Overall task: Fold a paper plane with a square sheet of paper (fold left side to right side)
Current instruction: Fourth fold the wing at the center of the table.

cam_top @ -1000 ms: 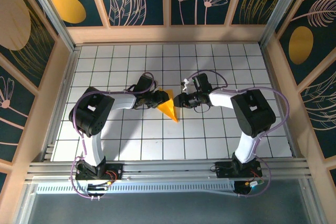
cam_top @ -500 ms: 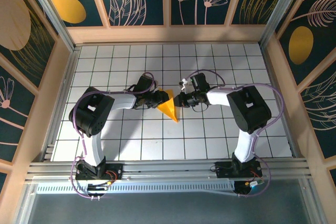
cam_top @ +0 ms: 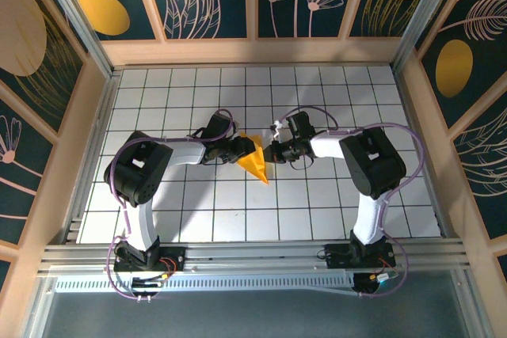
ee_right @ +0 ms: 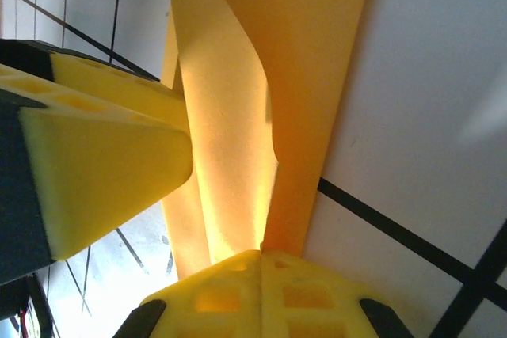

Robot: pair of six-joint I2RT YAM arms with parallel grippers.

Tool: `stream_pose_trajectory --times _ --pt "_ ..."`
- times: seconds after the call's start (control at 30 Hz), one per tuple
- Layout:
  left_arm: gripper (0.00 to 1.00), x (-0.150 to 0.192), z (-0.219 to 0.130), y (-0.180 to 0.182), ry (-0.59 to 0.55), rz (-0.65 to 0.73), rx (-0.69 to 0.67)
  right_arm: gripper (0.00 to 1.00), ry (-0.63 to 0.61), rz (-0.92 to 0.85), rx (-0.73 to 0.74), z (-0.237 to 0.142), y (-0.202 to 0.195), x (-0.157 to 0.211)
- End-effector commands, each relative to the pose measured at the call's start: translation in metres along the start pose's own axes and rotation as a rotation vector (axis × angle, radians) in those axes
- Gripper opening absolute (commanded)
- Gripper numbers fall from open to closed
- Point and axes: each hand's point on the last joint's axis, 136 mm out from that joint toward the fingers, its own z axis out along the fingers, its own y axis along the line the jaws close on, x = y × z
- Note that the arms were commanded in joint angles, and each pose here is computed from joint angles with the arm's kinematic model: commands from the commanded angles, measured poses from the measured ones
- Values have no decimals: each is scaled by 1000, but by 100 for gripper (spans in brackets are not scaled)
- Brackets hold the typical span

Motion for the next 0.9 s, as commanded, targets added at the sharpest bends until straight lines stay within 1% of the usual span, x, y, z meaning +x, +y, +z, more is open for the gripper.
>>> stream_pose_trajectory --times 0.0,0.27,0.4,0.63,0.87 --pt "40 7 5 30 18 -17 -107 0 16 -18 21 5 -2 -2" --pt "40 7 6 31 18 -18 -108 0 29 -23 20 9 -1 1" --pt "40 8 7 32 19 -20 -112 0 18 -33 17 5 3 -1" --pt "40 8 7 33 18 -21 -116 0 5 -59 -42 -5 23 -5" --pt "40 7 7 33 16 -21 -114 0 11 -53 -62 -4 25 -5"
